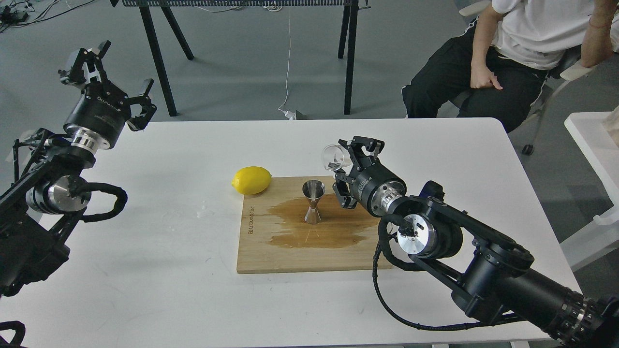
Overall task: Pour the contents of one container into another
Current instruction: 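Tilt the clear cup with the right gripper to pour into the jigger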
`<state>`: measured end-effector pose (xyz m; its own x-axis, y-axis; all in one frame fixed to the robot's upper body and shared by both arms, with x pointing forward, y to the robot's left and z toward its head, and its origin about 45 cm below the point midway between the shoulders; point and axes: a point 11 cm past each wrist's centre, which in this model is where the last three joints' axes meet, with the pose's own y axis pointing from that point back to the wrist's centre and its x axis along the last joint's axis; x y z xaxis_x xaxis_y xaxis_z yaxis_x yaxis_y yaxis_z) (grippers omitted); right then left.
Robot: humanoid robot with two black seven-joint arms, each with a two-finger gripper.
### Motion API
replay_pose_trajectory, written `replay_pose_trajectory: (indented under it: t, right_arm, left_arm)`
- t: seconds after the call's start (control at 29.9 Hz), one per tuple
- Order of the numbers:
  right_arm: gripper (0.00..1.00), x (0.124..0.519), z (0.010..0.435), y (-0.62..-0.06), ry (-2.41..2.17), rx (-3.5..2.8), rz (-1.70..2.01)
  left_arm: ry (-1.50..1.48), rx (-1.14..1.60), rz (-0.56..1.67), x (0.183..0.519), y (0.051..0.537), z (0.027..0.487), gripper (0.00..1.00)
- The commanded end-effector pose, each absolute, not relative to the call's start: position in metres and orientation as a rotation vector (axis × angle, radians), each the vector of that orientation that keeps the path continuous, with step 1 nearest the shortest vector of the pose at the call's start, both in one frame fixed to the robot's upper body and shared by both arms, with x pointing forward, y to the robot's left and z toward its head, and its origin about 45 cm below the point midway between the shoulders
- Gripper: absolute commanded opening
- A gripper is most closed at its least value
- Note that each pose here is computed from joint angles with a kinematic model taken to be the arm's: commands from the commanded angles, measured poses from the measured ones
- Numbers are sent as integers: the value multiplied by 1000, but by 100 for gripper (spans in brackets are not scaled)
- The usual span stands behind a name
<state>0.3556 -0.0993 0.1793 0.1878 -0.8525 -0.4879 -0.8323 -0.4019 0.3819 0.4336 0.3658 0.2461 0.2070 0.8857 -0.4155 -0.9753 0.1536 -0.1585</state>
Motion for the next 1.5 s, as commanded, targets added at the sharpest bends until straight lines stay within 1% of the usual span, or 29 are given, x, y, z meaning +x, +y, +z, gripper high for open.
replay_pose_trajectory:
  t: [0.0,0.2,0.37,0.77,0.9,1.47]
  right_arm:
    - [48,355,180,-99,-1692,2404,-992]
    - [49,354,179,-98,-1686,2411,-971]
    - [49,347,174,-93,-1644,2432,-831]
    - [49,351,180,-92,-1640,2451,-785]
    - [49,352,181,-91,-1633,2467,-702]
    - [49,345,173,-88,-1582,2476,-555]
  left_arm:
    - [246,-433,1354,434,366,246,100]
    - [248,-433,1354,433,366,245,100]
    - [247,-432,1355,433,367,246,100]
    - [247,-432,1355,433,367,246,100]
    - [247,-432,1355,433,367,246,100]
    - [246,-433,1355,433,367,246,100]
